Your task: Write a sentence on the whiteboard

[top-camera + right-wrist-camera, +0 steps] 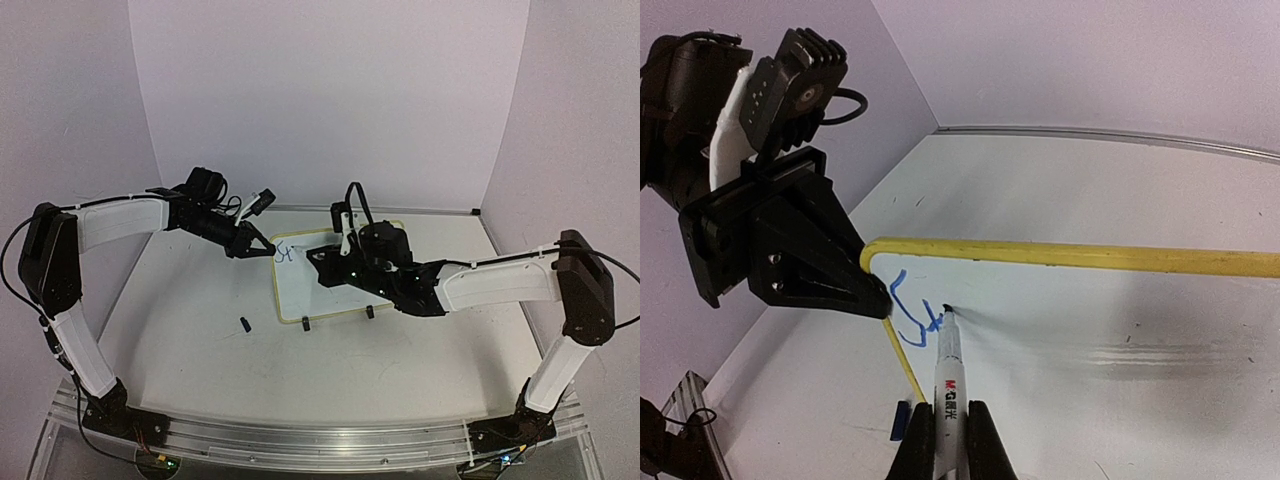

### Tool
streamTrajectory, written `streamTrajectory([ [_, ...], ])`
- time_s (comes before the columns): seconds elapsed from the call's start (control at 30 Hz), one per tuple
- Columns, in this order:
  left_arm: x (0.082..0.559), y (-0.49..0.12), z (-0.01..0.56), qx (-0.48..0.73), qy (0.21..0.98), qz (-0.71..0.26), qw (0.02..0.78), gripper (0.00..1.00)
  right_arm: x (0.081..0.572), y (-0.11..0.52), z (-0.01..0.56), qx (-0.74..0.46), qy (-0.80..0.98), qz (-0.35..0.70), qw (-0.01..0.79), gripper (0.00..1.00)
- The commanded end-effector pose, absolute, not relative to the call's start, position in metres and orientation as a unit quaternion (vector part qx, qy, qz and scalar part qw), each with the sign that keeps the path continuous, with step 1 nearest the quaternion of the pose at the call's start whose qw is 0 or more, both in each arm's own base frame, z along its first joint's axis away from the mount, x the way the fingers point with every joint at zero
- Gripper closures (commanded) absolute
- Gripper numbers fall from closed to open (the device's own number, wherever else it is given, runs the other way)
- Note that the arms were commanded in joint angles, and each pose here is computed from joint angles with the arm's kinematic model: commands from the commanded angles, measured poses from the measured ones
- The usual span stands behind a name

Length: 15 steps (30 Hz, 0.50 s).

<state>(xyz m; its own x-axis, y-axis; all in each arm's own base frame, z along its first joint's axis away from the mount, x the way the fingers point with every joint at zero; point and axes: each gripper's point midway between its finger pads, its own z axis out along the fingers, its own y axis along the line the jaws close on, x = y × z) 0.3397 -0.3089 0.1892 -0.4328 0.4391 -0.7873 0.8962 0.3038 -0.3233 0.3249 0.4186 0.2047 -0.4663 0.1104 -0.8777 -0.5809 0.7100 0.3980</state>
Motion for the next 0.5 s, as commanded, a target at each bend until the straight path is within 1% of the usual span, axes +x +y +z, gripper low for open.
streamTrajectory([
  [0.0, 0.342, -0.306, 0.186, 0.452, 0.76, -0.363, 0.295, 1.0, 0.325, 0.411, 0.198, -0.14, 0.789, 0.343, 0.49, 1.0],
  [0.3, 0.341, -0.306, 0.186, 0.453, 0.759, -0.362, 0.296, 1.0, 0.32, 0.408, 0.185, -0.139, 0.798, 0.344, 0.475, 1.0],
  [0.47, 0.341, -0.306, 0.185, 0.452, 0.76, -0.362, 0.295, 1.0, 0.322, 0.411, 0.197, -0.135, 0.788, 0.353, 0.485, 1.0],
])
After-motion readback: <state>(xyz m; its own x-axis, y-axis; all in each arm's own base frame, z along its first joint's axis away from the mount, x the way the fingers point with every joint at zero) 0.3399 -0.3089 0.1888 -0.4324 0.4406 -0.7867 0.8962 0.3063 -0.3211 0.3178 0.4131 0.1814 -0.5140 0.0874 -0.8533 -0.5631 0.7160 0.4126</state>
